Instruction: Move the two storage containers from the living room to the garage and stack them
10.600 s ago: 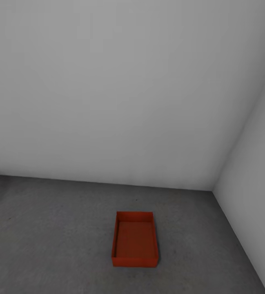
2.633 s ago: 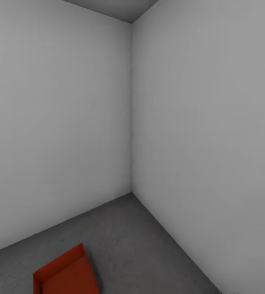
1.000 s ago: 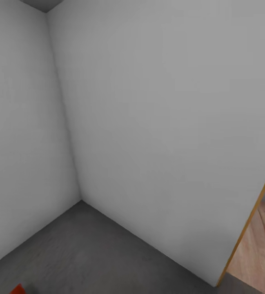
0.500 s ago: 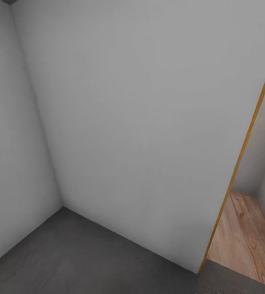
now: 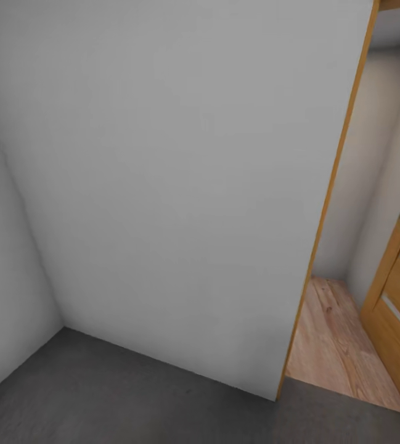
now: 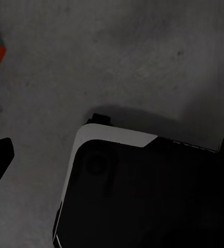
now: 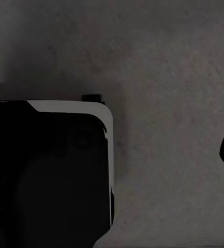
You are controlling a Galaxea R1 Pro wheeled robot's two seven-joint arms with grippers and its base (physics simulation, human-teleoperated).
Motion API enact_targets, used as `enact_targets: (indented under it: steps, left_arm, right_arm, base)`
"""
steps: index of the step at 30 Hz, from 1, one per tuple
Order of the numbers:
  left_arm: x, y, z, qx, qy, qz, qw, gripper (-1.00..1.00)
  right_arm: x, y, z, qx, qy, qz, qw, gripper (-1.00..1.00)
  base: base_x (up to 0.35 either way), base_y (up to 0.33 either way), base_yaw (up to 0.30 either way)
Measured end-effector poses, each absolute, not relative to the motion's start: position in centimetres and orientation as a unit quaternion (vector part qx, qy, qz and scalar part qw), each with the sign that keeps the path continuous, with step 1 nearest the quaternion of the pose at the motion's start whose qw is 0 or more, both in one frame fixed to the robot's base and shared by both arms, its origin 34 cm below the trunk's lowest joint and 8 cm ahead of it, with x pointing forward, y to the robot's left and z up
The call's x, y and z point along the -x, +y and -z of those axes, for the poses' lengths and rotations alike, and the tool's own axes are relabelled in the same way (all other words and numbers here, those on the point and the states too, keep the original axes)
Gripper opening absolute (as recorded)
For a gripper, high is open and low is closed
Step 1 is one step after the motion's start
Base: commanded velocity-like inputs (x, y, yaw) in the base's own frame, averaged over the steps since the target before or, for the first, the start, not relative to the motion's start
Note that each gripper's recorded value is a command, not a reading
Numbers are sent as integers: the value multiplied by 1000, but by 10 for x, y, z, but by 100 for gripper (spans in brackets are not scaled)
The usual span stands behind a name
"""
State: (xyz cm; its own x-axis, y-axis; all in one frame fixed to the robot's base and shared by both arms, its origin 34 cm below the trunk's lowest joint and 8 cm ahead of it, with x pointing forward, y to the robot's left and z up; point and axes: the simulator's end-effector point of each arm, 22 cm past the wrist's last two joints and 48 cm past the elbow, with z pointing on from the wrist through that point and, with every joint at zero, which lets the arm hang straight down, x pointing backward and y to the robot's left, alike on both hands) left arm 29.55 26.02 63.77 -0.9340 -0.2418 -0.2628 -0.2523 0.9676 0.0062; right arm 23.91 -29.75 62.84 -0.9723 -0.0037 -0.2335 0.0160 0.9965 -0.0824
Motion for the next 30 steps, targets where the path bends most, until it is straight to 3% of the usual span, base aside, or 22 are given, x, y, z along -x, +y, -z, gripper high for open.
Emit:
enact_targets:
  steps: [10, 30]
  left_arm:
    - [-295, 231, -638, 112, 985, 61, 118, 100]
    - [-298, 243, -639, 114, 985, 50, 123, 100]
  right_arm:
    - [-241, -298, -629, -4, 992, 42, 120, 100]
    - [-244, -299, -630, -19, 991, 42, 125, 100]
  base:
    - [0, 0, -298]
    - [0, 0, -298]
